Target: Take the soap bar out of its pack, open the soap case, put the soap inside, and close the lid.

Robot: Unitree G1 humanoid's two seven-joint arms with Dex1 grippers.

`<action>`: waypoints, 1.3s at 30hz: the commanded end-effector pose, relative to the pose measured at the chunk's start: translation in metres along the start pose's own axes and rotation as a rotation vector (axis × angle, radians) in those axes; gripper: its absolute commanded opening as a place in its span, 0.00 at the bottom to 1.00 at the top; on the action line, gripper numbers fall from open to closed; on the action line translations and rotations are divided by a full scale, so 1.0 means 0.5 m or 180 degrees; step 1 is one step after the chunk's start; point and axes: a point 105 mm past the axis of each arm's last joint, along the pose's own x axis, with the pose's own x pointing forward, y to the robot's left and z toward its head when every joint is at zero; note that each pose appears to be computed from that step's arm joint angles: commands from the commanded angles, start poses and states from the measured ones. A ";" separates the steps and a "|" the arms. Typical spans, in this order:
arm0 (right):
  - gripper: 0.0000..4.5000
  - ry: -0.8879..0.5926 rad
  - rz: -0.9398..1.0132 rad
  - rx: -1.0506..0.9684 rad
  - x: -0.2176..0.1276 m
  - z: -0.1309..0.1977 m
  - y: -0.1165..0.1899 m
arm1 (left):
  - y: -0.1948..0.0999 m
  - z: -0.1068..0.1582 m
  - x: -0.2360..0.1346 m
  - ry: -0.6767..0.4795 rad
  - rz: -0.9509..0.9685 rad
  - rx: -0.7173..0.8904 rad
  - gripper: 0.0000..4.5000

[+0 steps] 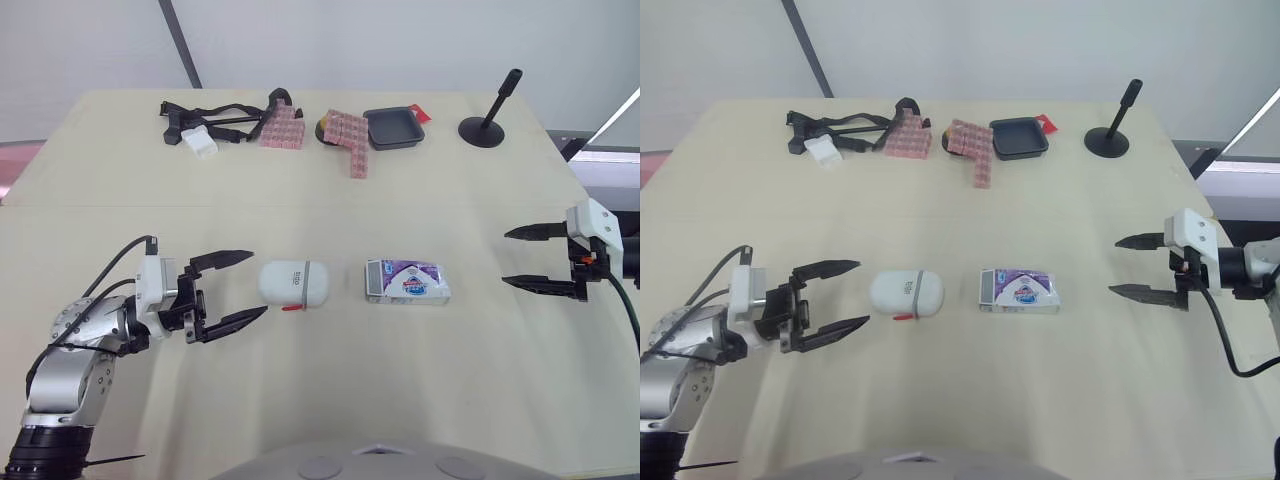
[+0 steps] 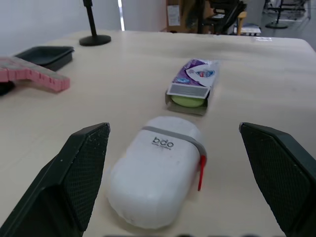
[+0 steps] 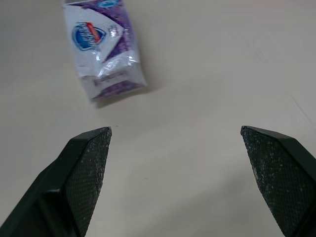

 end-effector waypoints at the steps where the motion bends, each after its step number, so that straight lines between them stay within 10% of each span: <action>1: 1.00 0.0081 0.0257 -0.0189 0.008 0.037 0.017 | -0.026 -0.007 -0.001 0.0013 -0.0150 0.0164 1.00; 39: 1.00 -0.0142 0.0601 -0.0695 0.211 0.051 0.045 | -0.090 0.003 0.035 -0.0016 -0.0251 -0.0095 1.00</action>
